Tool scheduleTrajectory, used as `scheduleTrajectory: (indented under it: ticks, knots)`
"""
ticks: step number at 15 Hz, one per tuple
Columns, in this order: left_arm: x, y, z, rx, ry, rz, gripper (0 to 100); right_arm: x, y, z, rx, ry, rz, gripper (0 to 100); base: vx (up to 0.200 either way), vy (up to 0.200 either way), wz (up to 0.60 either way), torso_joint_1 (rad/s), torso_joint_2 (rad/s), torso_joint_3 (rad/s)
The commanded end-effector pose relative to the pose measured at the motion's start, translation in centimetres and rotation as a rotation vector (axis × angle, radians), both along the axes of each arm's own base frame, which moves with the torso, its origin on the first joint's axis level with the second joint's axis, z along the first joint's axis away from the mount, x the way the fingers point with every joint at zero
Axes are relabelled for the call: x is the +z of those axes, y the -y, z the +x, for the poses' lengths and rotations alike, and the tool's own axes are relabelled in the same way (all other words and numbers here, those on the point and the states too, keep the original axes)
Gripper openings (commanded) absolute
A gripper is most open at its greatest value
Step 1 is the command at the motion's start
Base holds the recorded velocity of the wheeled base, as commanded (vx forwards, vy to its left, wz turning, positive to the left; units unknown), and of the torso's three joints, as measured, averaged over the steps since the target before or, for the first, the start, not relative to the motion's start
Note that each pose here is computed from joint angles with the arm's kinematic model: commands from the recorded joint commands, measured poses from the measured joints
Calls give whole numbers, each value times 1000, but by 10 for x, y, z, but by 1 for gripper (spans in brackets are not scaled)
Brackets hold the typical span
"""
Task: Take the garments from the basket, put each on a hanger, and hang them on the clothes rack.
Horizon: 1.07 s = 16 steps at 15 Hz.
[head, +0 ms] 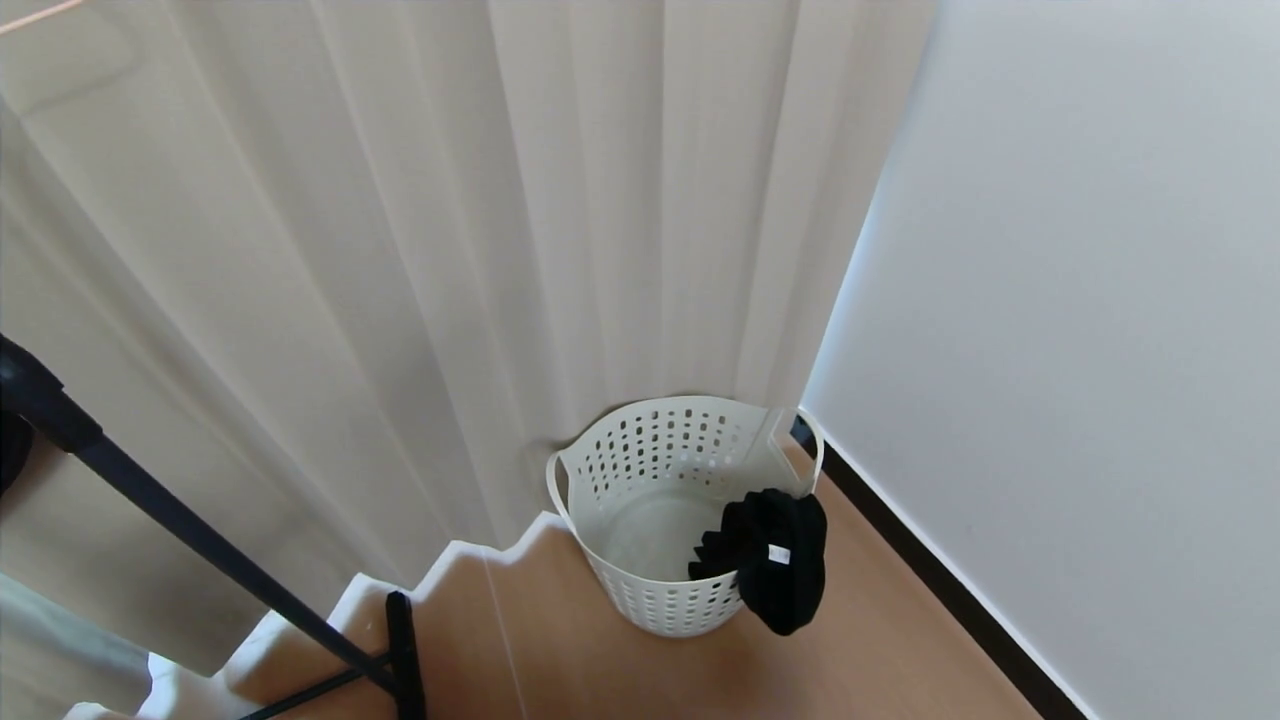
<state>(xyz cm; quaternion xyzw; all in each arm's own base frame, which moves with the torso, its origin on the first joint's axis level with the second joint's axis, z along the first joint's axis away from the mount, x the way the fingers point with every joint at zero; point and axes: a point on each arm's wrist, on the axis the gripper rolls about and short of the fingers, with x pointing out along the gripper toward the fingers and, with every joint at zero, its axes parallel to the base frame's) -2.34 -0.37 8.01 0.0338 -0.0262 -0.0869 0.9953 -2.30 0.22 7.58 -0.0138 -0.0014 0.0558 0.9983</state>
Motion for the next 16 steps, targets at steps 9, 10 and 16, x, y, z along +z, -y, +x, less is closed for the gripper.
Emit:
scheduleTrajectory:
  ticks: [9, 10, 16]
  knots:
    - [0, 0, 0, 2, -2, -6, 100, 0, 0, 0, 14, 3, -20, 100, 0, 0, 0, 1, 0, -197]
    - [0, 0, 0, 2, -2, -6, 100, 0, 0, 0, 14, 3, -20, 100, 0, 0, 0, 7, 2, -203]
    - [0, -1, 0, 31, -3, -21, 100, 0, 0, 1, 22, -20, -21, 100, 0, 0, 0, 2, 2, -190]
